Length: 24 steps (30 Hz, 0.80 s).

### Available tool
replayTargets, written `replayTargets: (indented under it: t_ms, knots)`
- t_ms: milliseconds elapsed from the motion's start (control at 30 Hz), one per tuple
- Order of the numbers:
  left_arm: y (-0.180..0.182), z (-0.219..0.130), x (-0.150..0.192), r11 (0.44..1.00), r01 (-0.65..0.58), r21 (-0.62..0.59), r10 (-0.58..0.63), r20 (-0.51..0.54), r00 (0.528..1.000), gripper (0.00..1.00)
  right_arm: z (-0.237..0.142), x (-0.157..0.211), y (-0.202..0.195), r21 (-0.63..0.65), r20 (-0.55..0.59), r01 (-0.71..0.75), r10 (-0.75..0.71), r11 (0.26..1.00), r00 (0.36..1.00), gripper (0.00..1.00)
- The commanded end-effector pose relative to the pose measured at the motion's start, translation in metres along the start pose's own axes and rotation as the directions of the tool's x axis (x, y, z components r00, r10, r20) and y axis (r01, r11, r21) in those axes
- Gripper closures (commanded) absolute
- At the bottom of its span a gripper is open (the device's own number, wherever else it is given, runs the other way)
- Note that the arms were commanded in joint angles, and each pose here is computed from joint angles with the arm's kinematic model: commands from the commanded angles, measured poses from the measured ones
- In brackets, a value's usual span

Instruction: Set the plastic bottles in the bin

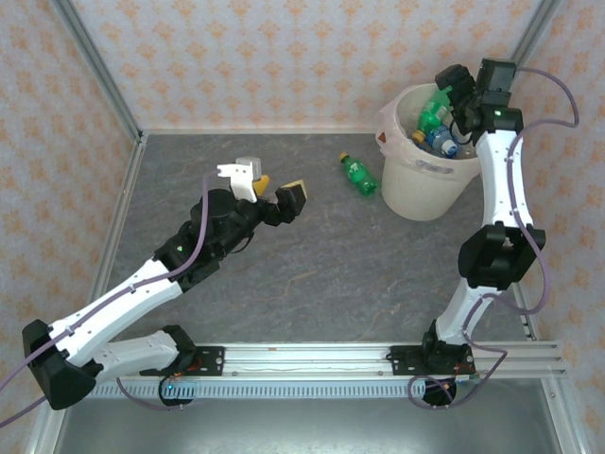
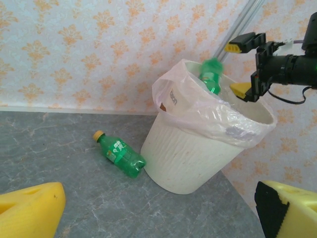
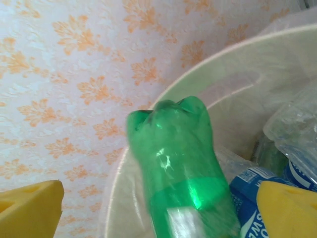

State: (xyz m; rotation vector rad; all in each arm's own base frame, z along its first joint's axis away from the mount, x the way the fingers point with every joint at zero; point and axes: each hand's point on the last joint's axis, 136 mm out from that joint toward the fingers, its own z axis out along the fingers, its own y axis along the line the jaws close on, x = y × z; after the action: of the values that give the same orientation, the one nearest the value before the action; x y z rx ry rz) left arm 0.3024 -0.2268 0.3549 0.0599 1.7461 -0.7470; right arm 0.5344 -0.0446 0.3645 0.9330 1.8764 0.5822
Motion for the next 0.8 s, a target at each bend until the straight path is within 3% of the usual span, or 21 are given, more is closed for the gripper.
replayTargets:
  t_ms: [0, 200, 433, 600, 767]
  knots:
    - [0.012, 0.001, 0.004, 0.999, 0.001, -0.044, -0.001, -0.005, 1.0, 0.01, -0.035, -0.021, 0.023, -0.036, 0.083, 0.03, -0.027, 0.999, 0.996, 0.0]
    - [0.016, 0.015, 0.006, 0.998, 0.003, -0.066, -0.004, -0.017, 1.0, 0.01, -0.063, -0.023, 0.034, -0.032, 0.122, 0.119, -0.114, 0.992, 0.986, 0.0]
    - [0.044, 0.028, 0.006, 0.983, 0.07, -0.171, -0.074, -0.018, 0.997, 0.01, -0.089, 0.008, 0.073, -0.022, 0.156, 0.364, -0.357, 0.931, 0.921, 0.0]
    - [0.073, 0.029, 0.007, 0.958, 0.146, -0.245, -0.154, -0.015, 0.988, 0.01, -0.089, 0.06, 0.105, -0.026, 0.138, 0.547, -0.539, 0.837, 0.831, 0.0]
    - [0.074, 0.026, 0.013, 0.956, 0.207, -0.209, -0.217, -0.03, 0.976, 0.01, -0.071, 0.139, 0.131, -0.054, 0.068, 0.71, -0.706, 0.703, 0.705, 0.0]
